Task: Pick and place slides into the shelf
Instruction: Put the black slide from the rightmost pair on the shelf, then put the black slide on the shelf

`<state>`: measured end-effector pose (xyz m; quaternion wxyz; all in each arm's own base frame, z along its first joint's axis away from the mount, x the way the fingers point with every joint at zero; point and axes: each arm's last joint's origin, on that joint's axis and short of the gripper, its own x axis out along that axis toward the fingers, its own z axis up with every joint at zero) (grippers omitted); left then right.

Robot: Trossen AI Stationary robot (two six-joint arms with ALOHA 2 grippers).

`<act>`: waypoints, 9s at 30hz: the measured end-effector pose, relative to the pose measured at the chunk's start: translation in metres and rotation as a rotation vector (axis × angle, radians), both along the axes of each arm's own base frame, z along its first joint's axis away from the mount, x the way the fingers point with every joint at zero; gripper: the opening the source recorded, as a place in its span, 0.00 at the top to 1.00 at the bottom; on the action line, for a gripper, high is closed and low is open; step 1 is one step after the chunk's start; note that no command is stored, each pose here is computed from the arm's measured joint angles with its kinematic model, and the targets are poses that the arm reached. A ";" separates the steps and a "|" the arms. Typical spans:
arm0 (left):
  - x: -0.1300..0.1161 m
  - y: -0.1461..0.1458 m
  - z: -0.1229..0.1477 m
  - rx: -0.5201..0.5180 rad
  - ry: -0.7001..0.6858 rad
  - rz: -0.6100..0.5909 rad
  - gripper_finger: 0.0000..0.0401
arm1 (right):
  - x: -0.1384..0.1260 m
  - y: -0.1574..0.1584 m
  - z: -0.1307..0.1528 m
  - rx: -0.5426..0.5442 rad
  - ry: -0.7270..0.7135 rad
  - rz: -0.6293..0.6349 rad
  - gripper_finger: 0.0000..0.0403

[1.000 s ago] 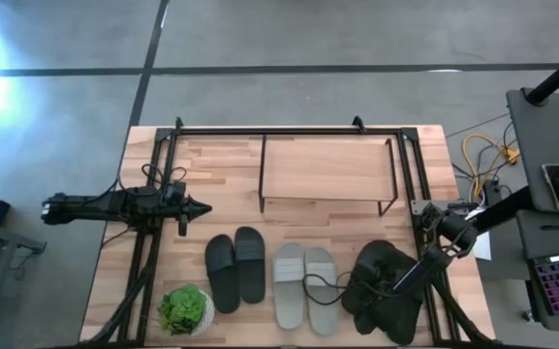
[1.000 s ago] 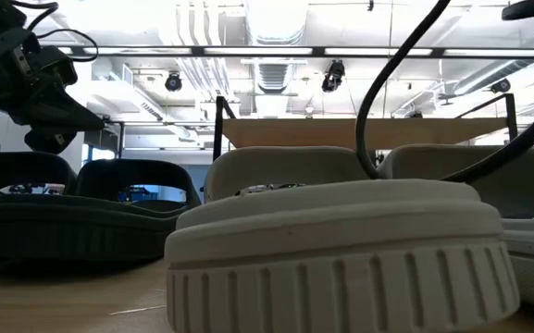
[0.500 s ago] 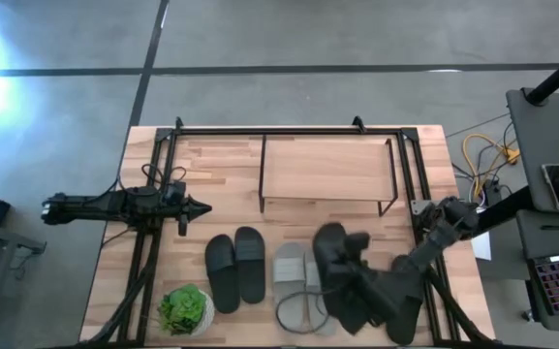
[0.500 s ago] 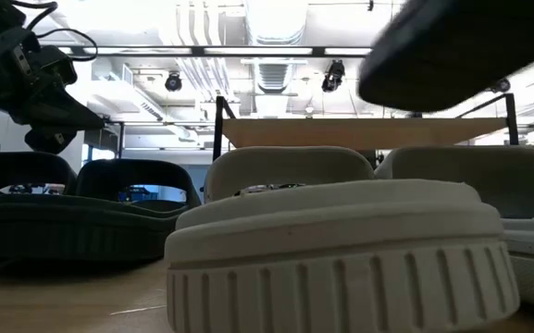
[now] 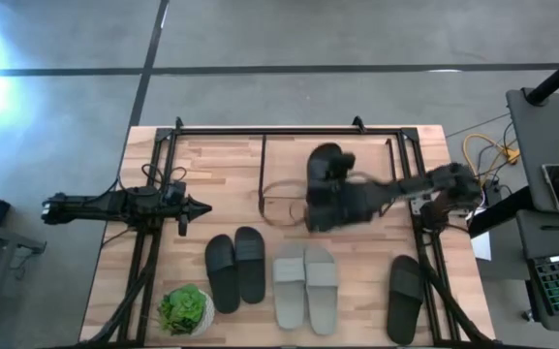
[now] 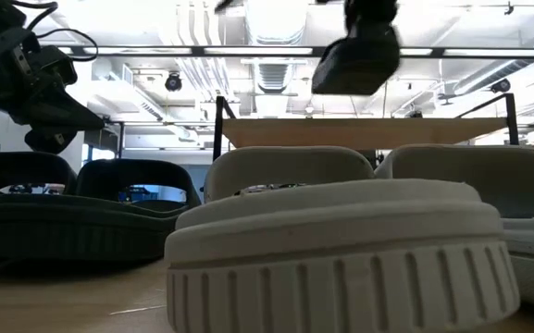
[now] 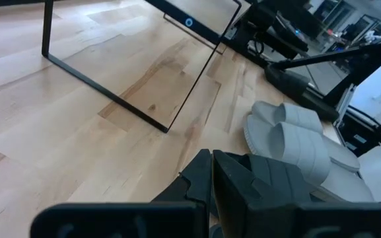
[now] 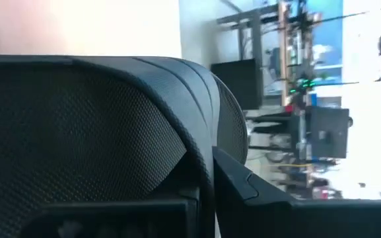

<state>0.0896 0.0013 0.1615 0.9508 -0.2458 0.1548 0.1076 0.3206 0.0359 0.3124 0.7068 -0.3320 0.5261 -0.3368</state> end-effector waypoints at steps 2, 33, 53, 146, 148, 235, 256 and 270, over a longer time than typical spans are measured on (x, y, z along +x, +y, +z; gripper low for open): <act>0.000 0.000 0.000 0.000 0.001 0.000 1.00 | 0.003 -0.019 0.003 0.088 -0.014 0.055 0.97; 0.000 0.000 0.000 0.000 0.000 0.000 1.00 | 0.002 -0.117 -0.033 0.131 -0.042 -0.023 0.94; 0.000 0.000 0.000 0.000 0.000 0.000 1.00 | -0.006 -0.086 -0.014 0.193 -0.012 0.059 0.55; 0.000 0.000 0.000 0.000 0.000 0.000 1.00 | -0.177 0.252 -0.158 0.372 0.097 -0.520 0.55; 0.000 0.000 0.000 0.000 0.000 0.000 1.00 | -0.179 0.247 -0.163 0.343 0.102 -0.526 0.55; 0.000 0.000 0.000 0.000 0.000 0.000 1.00 | -0.084 -0.101 -0.013 0.036 0.040 -0.185 0.97; 0.000 0.000 0.000 0.000 0.000 0.000 1.00 | -0.075 -0.107 -0.037 0.108 -0.023 -0.157 0.90; 0.000 0.000 0.000 0.000 0.000 0.000 1.00 | -0.078 -0.107 -0.028 0.105 -0.050 -0.173 0.65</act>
